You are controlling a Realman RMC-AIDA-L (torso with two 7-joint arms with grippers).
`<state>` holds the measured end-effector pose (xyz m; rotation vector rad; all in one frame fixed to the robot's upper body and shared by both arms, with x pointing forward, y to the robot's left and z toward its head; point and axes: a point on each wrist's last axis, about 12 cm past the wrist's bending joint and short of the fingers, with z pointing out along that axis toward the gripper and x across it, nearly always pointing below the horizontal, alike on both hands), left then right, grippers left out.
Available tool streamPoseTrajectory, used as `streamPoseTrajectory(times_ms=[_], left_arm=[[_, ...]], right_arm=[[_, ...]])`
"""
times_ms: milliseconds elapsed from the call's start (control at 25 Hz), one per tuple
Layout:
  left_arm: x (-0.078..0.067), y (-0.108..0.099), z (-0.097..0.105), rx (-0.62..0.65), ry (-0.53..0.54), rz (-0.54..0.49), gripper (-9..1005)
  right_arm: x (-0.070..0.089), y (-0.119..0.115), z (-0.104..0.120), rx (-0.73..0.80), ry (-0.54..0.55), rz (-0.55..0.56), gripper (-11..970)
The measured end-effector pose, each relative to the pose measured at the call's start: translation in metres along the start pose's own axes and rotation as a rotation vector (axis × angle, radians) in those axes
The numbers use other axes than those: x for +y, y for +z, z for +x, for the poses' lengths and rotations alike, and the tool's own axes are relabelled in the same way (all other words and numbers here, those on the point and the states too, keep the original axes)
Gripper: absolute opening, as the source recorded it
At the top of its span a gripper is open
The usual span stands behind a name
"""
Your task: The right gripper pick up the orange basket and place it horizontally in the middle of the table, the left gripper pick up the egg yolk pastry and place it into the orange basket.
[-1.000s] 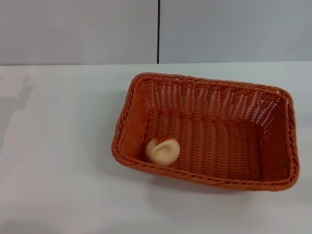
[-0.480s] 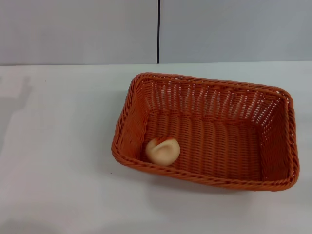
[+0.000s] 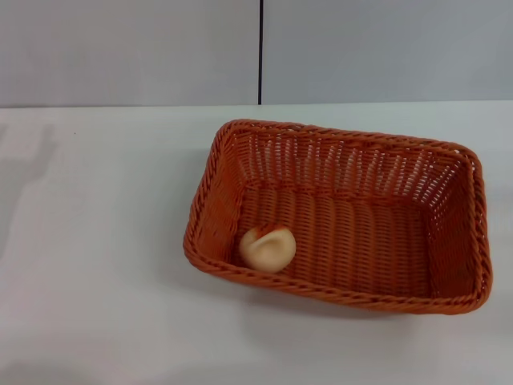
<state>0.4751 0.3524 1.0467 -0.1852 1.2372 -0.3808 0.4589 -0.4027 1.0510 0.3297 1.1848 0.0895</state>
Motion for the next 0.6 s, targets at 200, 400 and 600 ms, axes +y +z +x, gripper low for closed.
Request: streamPoseTrajectory(times_ms=[200, 400, 600], left_arm=[[-0.0021, -0.0009, 0.0015, 0.002, -0.008, 0.006, 844], [-0.0039, -0.0017, 0.0023, 0.001, -0.016, 0.011, 843], [-0.0058, -0.0034, 0.0023, -0.006, -0.022, 0.019, 843]], right_arm=[[0.0015, -0.0002, 0.0014, -0.001, 0.011, 0.005, 478], [0.0012, -0.001, 0.0019, -0.008, 0.021, 0.022, 478], [0.0015, -0.0008, 0.0019, -0.012, 0.024, 0.024, 478]])
